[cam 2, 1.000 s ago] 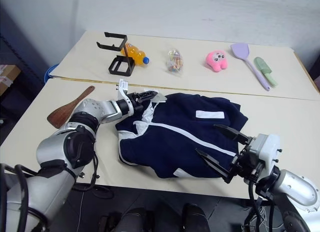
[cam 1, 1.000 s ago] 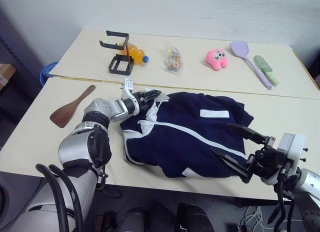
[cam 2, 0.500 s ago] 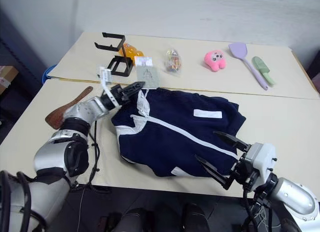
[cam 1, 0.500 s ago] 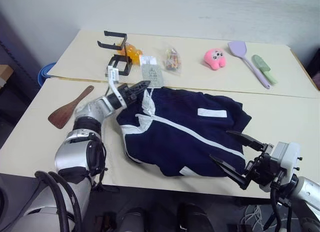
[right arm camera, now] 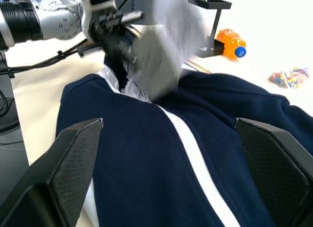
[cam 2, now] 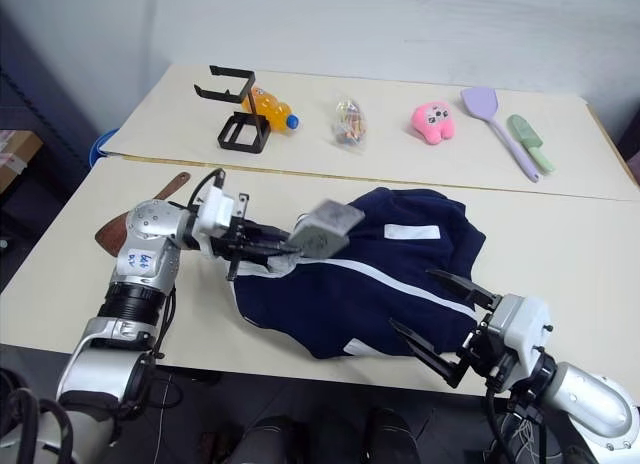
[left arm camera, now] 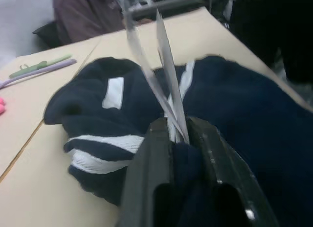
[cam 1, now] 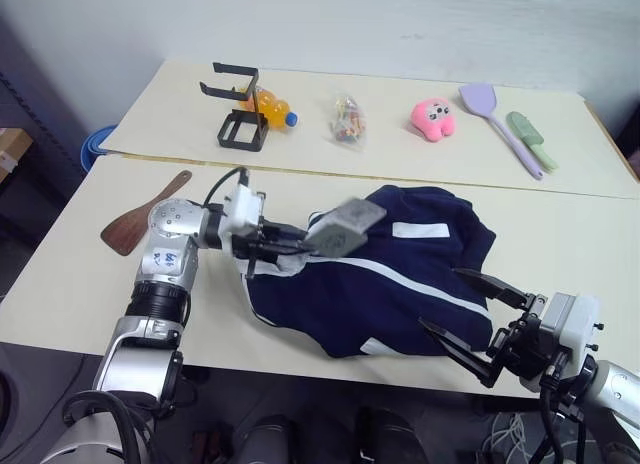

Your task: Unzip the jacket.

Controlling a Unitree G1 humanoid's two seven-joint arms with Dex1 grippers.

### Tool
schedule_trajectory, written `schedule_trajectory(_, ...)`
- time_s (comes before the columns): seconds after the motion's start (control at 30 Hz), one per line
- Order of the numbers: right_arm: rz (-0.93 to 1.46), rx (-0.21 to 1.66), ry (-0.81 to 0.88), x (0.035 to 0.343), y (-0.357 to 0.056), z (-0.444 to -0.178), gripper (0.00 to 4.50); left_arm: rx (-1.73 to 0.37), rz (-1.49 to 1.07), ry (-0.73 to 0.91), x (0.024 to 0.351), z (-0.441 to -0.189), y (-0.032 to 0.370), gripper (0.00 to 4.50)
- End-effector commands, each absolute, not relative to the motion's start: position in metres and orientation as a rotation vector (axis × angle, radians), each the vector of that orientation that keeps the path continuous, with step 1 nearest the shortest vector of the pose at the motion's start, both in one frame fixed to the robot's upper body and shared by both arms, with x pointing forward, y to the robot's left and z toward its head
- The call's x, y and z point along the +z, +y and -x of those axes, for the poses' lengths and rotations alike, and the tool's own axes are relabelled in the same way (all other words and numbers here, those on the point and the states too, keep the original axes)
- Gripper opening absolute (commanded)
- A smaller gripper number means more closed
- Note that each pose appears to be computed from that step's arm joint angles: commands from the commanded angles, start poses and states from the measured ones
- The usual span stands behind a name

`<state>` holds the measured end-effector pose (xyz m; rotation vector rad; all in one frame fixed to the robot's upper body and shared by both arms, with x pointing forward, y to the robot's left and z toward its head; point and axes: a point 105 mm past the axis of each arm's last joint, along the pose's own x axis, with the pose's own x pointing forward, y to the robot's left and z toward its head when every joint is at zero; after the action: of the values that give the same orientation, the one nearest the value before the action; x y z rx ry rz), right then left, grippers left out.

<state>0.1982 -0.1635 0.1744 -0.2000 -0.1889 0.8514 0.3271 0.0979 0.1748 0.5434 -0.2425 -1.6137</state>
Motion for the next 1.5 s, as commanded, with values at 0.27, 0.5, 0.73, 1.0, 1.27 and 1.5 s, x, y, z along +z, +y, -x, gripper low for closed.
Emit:
schedule_trajectory(0.27,0.199,0.921,-0.164,0.180,-0.160,-0.195,4.50,-1.406,-0.574,-0.204,0.177,-0.354,0.125,4.10)
schedule_trajectory(0.5,0.198,1.000,-0.074,0.189,-0.138,-0.211,4.50,-1.097,-0.559,-0.116,0.168,-0.392,0.162,4.47)
schedule_trajectory(0.73,0.258,1.036,0.016,0.182,-0.087,-0.251,4.50,-1.164,-0.488,-0.161,0.185,-0.382,0.178,4.47)
schedule_trajectory(1.0,0.663,1.098,0.038,0.154,-0.066,-0.273,4.50,-1.239,-0.534,-0.040,0.191,-0.362,0.216,4.47)
schedule_trajectory(1.27,0.745,1.076,-0.017,0.160,-0.079,-0.282,4.50,-1.428,-0.492,-0.057,0.181,-0.328,0.186,4.47)
schedule_trajectory(1.5,0.710,1.068,-0.115,0.162,-0.053,-0.297,4.50,-1.431,-0.459,-0.054,0.170,-0.317,0.173,4.47)
